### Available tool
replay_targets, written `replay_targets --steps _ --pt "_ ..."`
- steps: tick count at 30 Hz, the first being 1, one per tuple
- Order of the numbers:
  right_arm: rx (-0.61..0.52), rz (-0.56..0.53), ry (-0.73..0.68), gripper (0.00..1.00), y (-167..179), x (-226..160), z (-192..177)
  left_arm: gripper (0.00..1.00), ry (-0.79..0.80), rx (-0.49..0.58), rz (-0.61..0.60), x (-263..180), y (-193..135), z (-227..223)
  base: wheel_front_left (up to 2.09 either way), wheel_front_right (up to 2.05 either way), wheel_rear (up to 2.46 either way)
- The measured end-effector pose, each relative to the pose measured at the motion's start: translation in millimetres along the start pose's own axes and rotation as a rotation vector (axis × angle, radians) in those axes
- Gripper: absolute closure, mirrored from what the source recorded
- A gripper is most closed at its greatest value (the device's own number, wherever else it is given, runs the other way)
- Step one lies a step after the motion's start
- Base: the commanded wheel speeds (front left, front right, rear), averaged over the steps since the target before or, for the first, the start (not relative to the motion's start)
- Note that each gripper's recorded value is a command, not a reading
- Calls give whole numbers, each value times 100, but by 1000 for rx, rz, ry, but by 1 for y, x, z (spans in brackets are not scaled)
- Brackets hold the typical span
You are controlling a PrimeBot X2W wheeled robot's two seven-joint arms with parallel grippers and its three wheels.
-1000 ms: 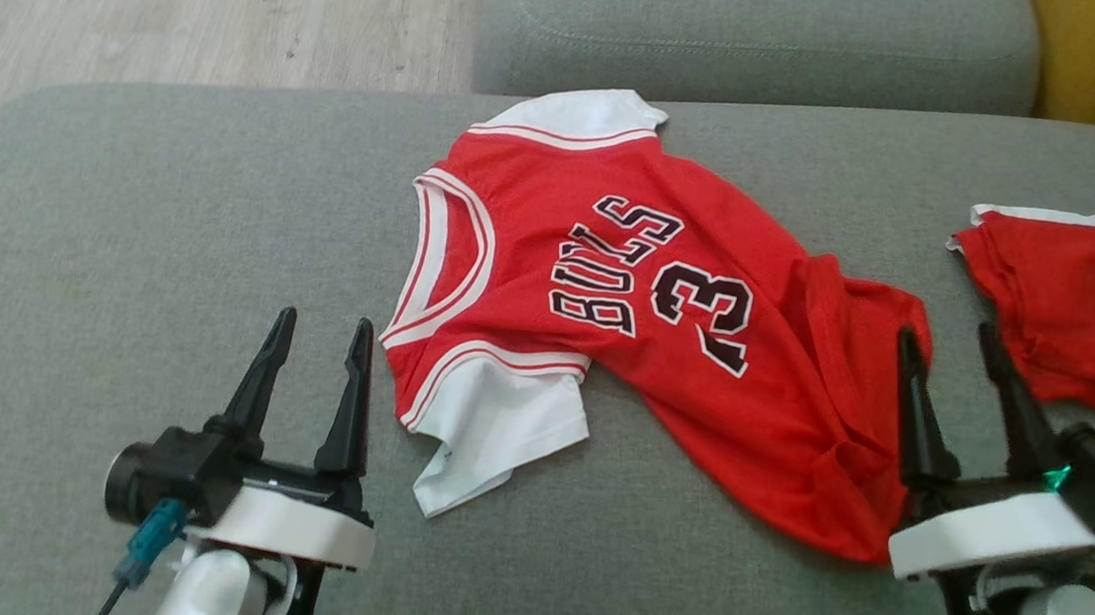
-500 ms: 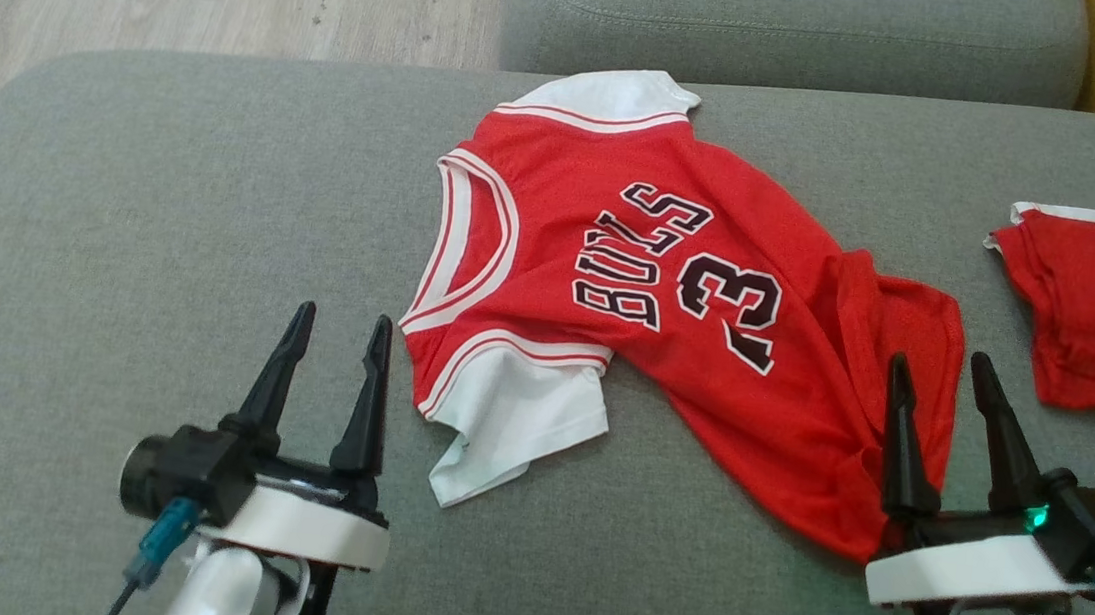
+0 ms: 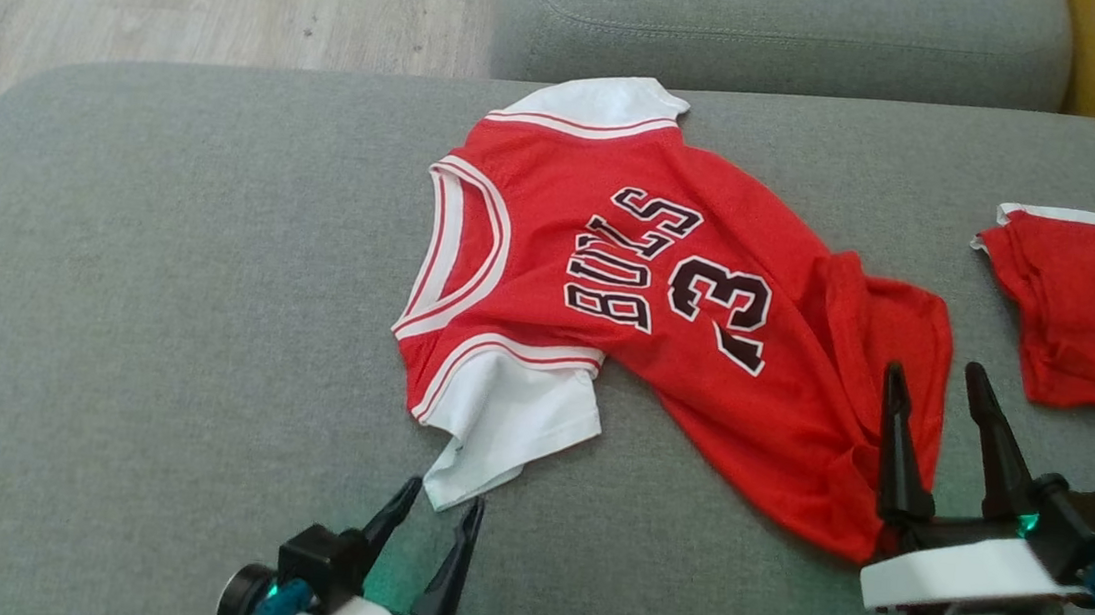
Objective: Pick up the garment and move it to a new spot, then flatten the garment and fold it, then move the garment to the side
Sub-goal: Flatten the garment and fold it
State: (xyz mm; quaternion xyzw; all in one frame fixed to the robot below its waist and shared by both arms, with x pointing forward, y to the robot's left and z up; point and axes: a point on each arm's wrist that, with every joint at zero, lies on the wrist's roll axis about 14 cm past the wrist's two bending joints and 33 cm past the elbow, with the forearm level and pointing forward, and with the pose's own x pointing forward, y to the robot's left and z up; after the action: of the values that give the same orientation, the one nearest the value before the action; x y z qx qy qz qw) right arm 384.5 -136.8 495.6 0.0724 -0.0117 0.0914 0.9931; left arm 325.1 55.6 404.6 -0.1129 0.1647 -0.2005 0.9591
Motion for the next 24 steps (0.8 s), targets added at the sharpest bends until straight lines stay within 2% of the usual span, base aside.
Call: replay_targets --steps 9,14,15,16,20,24 --pt "3 -21 12 0 -7 1 -4 0 109 22 80 15 25 -21 0 0 0" --pt "4 -42 26 0 -14 -1 -9 0 168 20 61 23 25 -31 0 0 0" --pt "4 -46 28 0 -15 -1 -10 63 179 19 53 25 24 -31 0 0 0" --pt "3 -51 29 0 -17 -2 -10 100 186 17 46 27 23 -31 0 0 0" --pt "-1 -67 33 0 -22 -3 -11 100 181 1 23 33 18 -29 0 0 0" --pt "-22 -86 69 0 -29 -6 -18 100 108 -8 50 34 24 -16 0 0 0"
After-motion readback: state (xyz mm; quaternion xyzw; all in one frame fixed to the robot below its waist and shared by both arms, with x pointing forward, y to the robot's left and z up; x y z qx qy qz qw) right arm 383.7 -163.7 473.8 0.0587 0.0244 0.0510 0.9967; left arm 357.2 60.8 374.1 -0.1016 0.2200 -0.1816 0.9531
